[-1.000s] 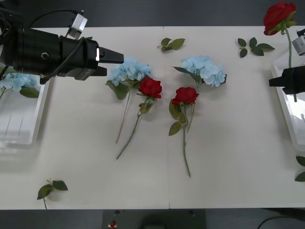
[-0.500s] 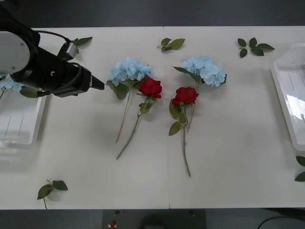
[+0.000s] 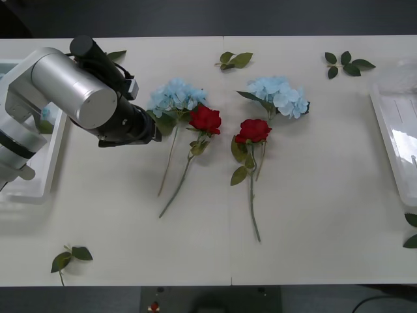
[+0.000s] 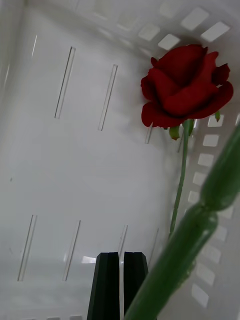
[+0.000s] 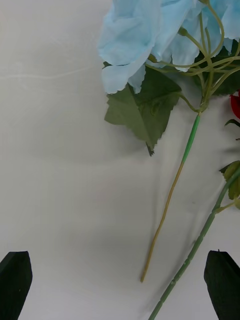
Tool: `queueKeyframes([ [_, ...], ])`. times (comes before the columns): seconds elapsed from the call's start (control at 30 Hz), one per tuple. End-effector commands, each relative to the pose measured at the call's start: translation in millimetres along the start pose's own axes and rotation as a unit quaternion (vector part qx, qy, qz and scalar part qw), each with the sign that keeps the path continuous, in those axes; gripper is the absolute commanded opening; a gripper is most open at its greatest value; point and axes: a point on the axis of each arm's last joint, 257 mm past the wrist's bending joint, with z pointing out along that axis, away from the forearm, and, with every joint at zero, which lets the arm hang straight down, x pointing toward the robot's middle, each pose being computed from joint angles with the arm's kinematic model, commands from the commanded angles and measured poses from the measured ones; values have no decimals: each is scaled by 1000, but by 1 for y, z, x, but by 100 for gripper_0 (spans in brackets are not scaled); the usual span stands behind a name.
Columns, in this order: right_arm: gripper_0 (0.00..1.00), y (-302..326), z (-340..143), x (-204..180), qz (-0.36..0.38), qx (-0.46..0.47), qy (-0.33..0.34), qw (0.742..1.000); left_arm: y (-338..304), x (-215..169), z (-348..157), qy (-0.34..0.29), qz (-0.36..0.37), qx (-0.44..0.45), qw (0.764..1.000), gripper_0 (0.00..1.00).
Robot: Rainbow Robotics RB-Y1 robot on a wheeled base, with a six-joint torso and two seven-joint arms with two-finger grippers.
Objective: Put the red flowers into the right box and the blue flowers into the left box
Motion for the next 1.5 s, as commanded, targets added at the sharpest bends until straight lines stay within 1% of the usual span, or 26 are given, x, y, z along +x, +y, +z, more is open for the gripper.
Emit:
queueKeyframes([
  [0.03,0,-10,10,14,4,14,7,1000,-21,-34,-3,-13,-23,5,1000,100],
  [0.13,0,-13,21,26,5,26,13,1000,-29,-42,5,-6,-15,0,1000,100],
  [0.33,0,-12,25,39,-4,30,32,999,-36,-53,17,4,4,-20,1000,100],
  [0.7,0,-18,38,73,-9,43,61,997,-34,-39,35,12,55,-65,996,100],
  [0.93,0,-20,39,74,-7,45,59,997,-28,-30,46,22,67,-77,995,100],
  [0.97,5,-20,39,75,-9,46,59,997,-27,-29,48,22,67,-77,995,100],
  [1.0,23,-20,39,73,-10,46,57,997,-27,-30,51,21,67,-75,995,100],
  [1.03,44,-21,39,73,-10,47,56,997,-27,-30,54,22,70,-74,995,100],
  [1.07,56,-21,39,73,-10,47,56,997,-26,-29,56,22,73,-73,994,100],
  [1.1,73,-20,39,72,-8,47,54,997,-25,-31,58,20,77,-73,994,100],
  [1.13,84,-21,39,71,-9,48,52,997,-27,-31,61,18,79,-70,994,100],
  [1.2,93,-23,38,70,-8,48,50,998,-29,-31,64,16,79,-67,995,100],
  [1.23,95,-24,37,68,-5,47,47,998,-30,-31,66,16,80,-67,994,100],
  [1.4,99,-17,33,56,10,27,33,999,-37,-28,68,17,89,-64,994,100],
  [1.5,99,2,25,36,27,-9,19,999,-42,-26,70,19,94,-62,994,100],
])
